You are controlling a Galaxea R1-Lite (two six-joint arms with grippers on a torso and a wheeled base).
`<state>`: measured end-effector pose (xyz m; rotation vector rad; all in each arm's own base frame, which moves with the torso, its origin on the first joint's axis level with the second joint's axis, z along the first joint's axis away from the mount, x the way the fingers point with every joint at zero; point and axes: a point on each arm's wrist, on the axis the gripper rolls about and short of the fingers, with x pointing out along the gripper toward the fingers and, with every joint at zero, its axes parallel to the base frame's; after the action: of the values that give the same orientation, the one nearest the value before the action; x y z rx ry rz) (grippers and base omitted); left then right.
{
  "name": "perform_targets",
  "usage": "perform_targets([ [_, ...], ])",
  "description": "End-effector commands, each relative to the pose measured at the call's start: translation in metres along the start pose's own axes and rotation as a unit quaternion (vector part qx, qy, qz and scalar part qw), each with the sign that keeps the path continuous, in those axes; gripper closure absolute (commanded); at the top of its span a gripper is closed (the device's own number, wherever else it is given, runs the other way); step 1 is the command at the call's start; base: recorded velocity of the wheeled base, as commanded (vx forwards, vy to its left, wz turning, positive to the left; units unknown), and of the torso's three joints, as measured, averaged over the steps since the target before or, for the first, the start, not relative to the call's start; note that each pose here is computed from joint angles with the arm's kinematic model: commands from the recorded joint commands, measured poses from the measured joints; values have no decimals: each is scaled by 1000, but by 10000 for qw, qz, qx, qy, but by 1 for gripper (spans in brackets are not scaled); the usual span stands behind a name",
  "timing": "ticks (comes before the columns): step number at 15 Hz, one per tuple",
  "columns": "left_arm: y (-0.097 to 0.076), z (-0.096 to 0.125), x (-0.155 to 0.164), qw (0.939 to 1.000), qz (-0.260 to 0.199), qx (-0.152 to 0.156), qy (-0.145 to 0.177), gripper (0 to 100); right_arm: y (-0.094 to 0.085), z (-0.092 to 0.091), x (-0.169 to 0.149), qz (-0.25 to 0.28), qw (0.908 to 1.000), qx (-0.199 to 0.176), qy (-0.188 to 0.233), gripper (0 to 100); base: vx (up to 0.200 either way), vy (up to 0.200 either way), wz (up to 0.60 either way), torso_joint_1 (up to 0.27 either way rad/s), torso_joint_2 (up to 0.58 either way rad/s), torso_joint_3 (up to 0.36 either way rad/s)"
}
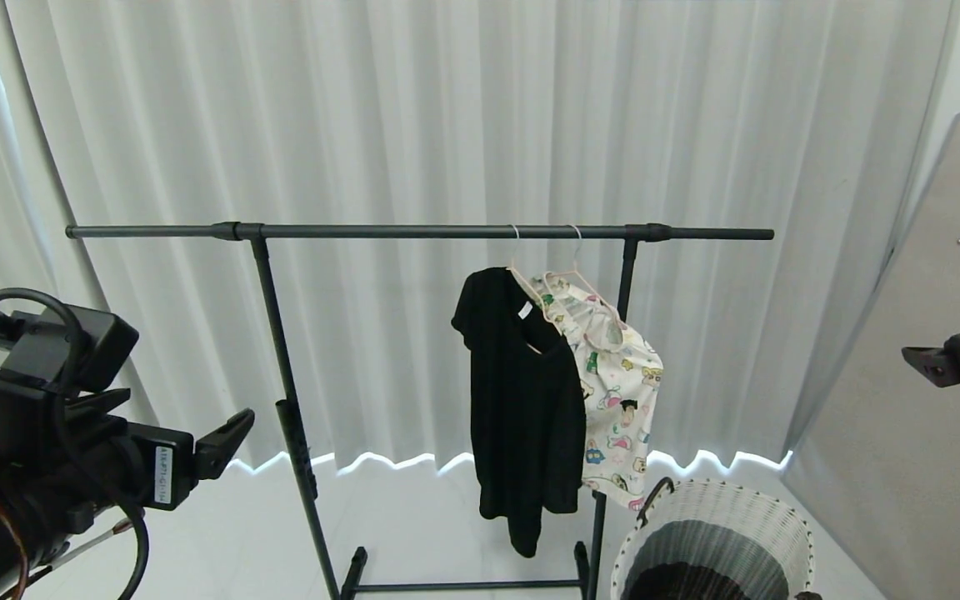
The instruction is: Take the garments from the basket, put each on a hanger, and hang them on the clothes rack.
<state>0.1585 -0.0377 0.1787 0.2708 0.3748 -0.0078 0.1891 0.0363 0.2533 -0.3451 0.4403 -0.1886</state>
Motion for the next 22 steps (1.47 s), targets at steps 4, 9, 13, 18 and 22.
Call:
perform_targets([
  [4, 2, 0, 0, 10000, 50, -25, 2, 0, 0, 0, 0, 5, 10000, -4, -1, 0, 0, 200, 0, 5, 5, -4],
  [9, 1, 0, 0, 10000, 41, -18, 15, 0, 0, 0, 0, 5, 10000, -4, -1, 0, 0, 200, 0, 5, 3, 2],
  [13, 1, -1, 0, 10000, 32, -23, 21, 0, 0, 0, 0, 6, 10000, -7, 6, 0, 0, 50, 0, 1, 2, -1],
  [18, 1, -5, -1, 10000, 32, 52, 66, 0, 0, 0, 0, 4, 10000, 0, -8, 0, -120, 0, 0, 1, 3, 1],
  [22, 1, -5, -1, 10000, 40, 47, 61, 0, -2, 0, -1, -41, 10000, 22, -14, 0, -200, 0, 0, -2, 7, 2],
])
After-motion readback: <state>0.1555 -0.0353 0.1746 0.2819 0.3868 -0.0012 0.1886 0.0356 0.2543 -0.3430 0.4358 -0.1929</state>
